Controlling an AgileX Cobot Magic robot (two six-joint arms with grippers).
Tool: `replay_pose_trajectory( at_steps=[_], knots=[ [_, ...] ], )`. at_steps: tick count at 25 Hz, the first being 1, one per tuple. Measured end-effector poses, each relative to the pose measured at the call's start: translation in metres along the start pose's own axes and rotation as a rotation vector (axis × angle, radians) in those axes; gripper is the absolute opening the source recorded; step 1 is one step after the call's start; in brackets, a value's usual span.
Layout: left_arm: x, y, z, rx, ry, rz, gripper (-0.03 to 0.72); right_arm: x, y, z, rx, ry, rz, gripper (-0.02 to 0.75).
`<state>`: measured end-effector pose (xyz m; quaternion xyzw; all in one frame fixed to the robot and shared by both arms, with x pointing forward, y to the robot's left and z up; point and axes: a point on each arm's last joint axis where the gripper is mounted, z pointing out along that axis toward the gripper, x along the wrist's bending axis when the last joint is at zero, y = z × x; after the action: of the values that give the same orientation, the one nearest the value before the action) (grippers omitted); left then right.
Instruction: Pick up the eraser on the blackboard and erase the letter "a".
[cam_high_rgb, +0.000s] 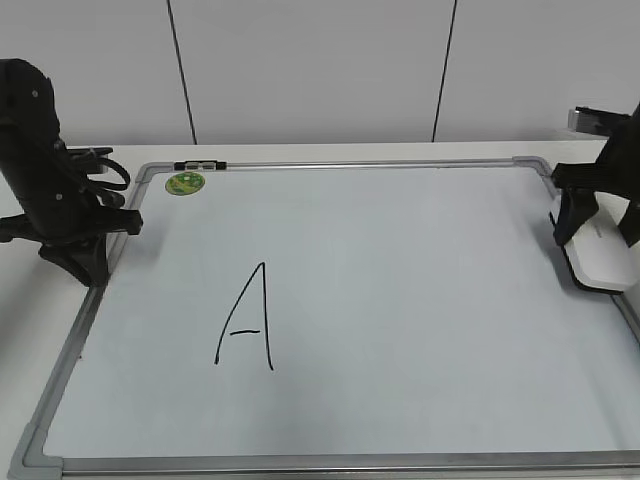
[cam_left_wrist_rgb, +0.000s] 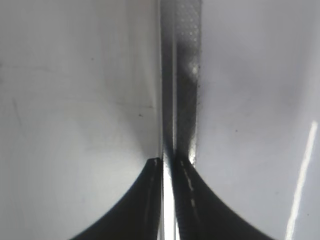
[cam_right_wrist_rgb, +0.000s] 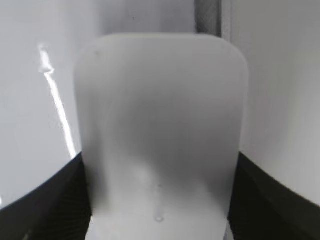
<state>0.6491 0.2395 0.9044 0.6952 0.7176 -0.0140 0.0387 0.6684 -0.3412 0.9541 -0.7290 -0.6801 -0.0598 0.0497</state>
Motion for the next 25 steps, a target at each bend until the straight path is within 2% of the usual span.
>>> replay_pose_trajectory(
  at_steps=[21, 25],
  knots=[
    [0.0, 0.0, 0.0, 0.0, 0.0, 0.0, 0.064, -0.004, 0.012, 0.019, 0.018, 0.003, -0.064, 0.528],
    [0.0, 0.0, 0.0, 0.0, 0.0, 0.0, 0.064, -0.004, 0.012, 0.021, 0.023, 0.006, -0.063, 0.554]
  ],
)
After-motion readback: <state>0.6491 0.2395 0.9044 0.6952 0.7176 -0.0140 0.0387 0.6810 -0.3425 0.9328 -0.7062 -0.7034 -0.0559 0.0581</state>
